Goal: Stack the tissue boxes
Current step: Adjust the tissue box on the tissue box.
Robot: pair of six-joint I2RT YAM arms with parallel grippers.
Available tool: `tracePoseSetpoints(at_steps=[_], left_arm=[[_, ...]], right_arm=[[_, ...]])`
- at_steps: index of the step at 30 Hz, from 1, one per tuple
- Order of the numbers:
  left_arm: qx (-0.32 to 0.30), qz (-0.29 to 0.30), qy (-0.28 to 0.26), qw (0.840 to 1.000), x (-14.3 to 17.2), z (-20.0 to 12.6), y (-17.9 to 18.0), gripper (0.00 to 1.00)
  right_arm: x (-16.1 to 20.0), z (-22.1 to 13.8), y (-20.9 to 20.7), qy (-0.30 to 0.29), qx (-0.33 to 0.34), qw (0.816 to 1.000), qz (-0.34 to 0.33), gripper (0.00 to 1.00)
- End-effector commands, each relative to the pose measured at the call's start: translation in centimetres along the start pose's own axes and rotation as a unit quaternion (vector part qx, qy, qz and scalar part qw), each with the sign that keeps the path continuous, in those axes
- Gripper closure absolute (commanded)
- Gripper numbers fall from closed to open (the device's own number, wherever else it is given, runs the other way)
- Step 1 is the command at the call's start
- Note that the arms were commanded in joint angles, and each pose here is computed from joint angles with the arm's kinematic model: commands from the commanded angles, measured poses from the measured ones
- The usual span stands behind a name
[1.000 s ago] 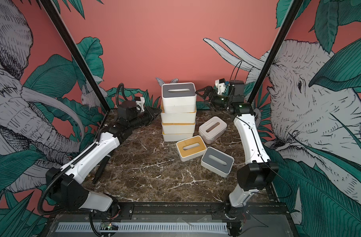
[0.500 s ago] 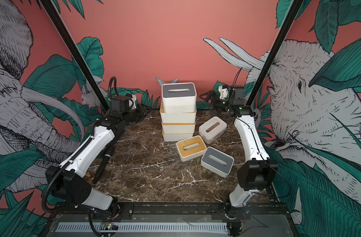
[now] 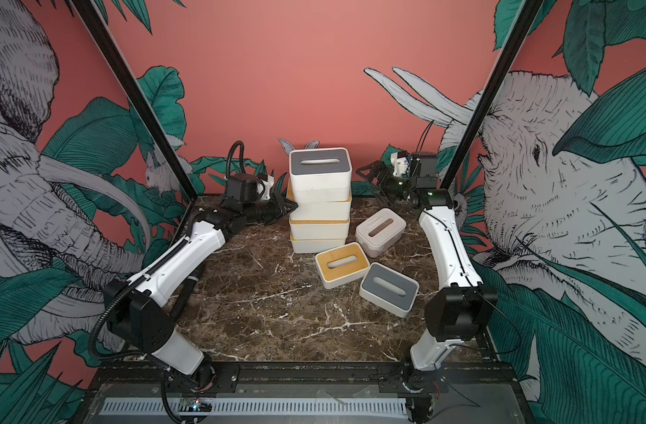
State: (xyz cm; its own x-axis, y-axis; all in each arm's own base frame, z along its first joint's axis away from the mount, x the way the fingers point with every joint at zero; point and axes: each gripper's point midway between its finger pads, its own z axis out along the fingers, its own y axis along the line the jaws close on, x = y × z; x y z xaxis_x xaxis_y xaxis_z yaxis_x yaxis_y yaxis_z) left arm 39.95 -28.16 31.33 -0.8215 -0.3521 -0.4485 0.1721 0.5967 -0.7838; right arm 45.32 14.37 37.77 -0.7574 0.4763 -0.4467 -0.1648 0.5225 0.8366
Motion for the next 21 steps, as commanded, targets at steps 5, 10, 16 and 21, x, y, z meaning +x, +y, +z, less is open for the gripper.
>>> tracePoseSetpoints(at_steps=[5, 10, 16, 21], left_arm=[[0.025, 0.015, -0.031, 0.999, -2.5, -0.2, -2.9, 0.80], [0.021, 0.001, -0.038, 0.999, -3.8, 0.5, -2.7, 0.81], [0.039, -0.005, -0.034, 0.999, -1.7, -1.2, -3.3, 0.81], [-0.003, -0.007, -0.090, 0.996, -1.9, -5.7, -1.2, 0.76]], right_arm=[[-0.5, -0.9, 1.9, -0.013, -0.025, 0.999, -0.023, 0.01], [-0.3, -1.1, 2.0, -0.011, -0.027, 0.999, -0.024, 0.01], [-0.2, -1.0, 1.7, -0.011, -0.021, 0.999, -0.027, 0.01], [-1.5, -0.6, 0.5, -0.026, -0.002, 0.999, -0.018, 0.01]])
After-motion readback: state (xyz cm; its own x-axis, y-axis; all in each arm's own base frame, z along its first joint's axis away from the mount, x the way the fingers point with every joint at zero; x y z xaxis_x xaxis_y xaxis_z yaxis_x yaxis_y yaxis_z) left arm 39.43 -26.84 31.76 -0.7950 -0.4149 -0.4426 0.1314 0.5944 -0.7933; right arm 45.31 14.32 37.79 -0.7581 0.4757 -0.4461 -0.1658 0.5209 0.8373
